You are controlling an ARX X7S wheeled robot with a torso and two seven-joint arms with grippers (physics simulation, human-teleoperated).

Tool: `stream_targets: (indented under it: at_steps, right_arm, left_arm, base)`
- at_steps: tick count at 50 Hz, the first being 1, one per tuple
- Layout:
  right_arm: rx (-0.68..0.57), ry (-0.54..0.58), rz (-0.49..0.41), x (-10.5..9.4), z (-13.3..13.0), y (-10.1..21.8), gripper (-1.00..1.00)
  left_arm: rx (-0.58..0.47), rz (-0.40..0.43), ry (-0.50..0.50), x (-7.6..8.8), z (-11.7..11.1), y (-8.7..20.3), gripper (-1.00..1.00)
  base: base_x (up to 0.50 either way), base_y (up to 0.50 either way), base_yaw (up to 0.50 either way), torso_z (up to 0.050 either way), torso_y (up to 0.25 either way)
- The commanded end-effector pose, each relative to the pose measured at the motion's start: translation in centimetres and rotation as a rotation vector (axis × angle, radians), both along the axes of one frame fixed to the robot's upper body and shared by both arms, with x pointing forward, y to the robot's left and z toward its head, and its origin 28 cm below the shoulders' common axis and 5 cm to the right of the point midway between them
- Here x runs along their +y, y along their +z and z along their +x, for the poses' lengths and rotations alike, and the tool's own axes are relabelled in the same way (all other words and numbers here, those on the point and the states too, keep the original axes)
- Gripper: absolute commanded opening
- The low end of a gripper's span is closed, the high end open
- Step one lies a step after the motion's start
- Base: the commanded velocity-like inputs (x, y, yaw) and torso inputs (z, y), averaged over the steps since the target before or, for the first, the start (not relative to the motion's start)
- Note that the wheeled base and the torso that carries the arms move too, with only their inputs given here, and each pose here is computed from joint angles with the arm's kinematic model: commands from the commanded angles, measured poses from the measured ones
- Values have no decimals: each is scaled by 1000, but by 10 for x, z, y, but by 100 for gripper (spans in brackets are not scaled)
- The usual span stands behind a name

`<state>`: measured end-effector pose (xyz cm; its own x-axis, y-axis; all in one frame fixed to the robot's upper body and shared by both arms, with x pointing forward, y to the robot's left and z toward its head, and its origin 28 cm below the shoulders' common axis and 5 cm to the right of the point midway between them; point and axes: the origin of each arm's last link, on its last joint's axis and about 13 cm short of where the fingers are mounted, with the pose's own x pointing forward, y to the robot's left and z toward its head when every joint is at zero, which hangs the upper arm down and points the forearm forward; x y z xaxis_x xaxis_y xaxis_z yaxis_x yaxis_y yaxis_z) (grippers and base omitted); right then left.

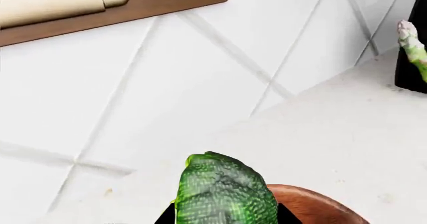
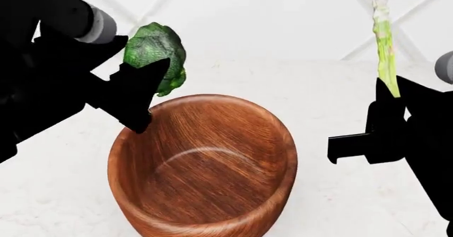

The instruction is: Pick the broccolis and asparaguss from the sink and place them in one bowl. Place the onion in the other bowl. Then turn off the sink faucet.

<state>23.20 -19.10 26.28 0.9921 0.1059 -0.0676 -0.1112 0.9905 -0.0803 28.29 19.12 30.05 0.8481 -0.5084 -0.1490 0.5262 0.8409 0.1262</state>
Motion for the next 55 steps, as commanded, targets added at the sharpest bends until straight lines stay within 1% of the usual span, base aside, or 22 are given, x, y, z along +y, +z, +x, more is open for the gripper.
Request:
stream_targets:
  at_steps: [1, 2, 4, 5, 6, 7, 8, 9, 10, 11, 12, 13, 16, 18, 25, 27, 33, 37, 39, 45, 46, 55]
  right_arm:
    - [8, -3, 4, -1, 1, -1, -100]
    - [11, -3, 4, 0, 2, -1, -100]
    - [16, -2, 3, 0, 1, -1, -100]
    - [16, -1, 5, 0, 1, -1, -100]
    - [16, -1, 4, 0, 1, -1, -100]
    - [14, -2, 6, 0, 1, -1, -100]
    - [17, -2, 8, 0, 1, -1, -100]
    - [19, -4, 6, 0, 1, -1, -100]
    - [20, -5, 10, 0, 1, -1, -100]
    - [21, -7, 12, 0, 1, -1, -100]
    - [21, -6, 13, 0, 1, -1, -100]
    - [23, -7, 13, 0, 1, -1, -100]
    - [19, -18, 14, 0, 1, -1, -100]
    - [22, -19, 14, 0, 1, -1, -100]
    - [27, -22, 18, 0, 1, -1, -100]
    - [27, -19, 17, 0, 1, -1, -100]
    - [32, -24, 18, 0, 1, -1, -100]
    - [37, -27, 19, 0, 1, -1, -100]
    - [37, -29, 20, 0, 1, -1, -100]
    - [43, -30, 24, 0, 1, -1, -100]
    - [45, -28, 25, 0, 1, -1, -100]
    - [49, -20, 21, 0, 1, -1, -100]
  left_arm:
    - [147, 159, -197, -35, 1, 14, -100]
    - [138, 176, -207, -38, 1, 13, -100]
    - [205, 174, -215, -44, 3, 14, -100]
    - [217, 194, -234, -45, 5, 14, -100]
    - [219, 204, -243, -45, 6, 14, -100]
    - [194, 215, -238, -48, 9, 12, -100]
    - [235, 252, -270, -50, 5, 8, -100]
    - [249, 261, -265, -53, 4, 6, -100]
    - [258, 283, -285, -53, 4, 5, -100]
    - [277, 308, -264, -55, 7, 0, -100]
    - [284, 317, -274, -54, 8, 0, -100]
    - [306, 325, -261, -54, 13, -2, -100]
    - [325, 345, -237, -52, 24, 0, -100]
    - [348, 368, -243, -51, 27, -3, -100]
    - [389, 371, -197, -47, 42, -5, -100]
    - [399, 386, -189, -47, 45, -10, -100]
    - [419, 389, -188, -49, 52, -17, -100]
    - [438, 377, -186, -50, 54, -19, -100]
    - [451, 387, -198, -51, 52, -22, -100]
    - [443, 380, -209, -54, 51, -20, -100]
    - [434, 378, -209, -53, 51, -19, 100]
    - [411, 361, -208, -50, 46, -12, 100]
  base:
    - [0, 0, 0, 0, 0]
    - [0, 0, 0, 0, 0]
    - [0, 0, 0, 0, 0]
    - [0, 0, 0, 0, 0]
    - [0, 0, 0, 0, 0]
    - [0, 0, 0, 0, 0]
    - [0, 0, 0, 0, 0]
    - [0, 0, 0, 0, 0]
    - [0, 0, 0, 0, 0]
    - [0, 0, 0, 0, 0]
    - [0, 0, 0, 0, 0]
    - [0, 0, 0, 0, 0]
    - [0, 0, 0, 0, 0]
    - [0, 0, 0, 0, 0]
    - [0, 0, 0, 0, 1]
    - [0, 0, 0, 0, 0]
    - [0, 0, 0, 0, 0]
    - [0, 0, 0, 0, 0]
    - [0, 0, 0, 0, 0]
    - [0, 0, 0, 0, 0]
    - [0, 0, 0, 0, 0]
    - [0, 0, 0, 0, 1]
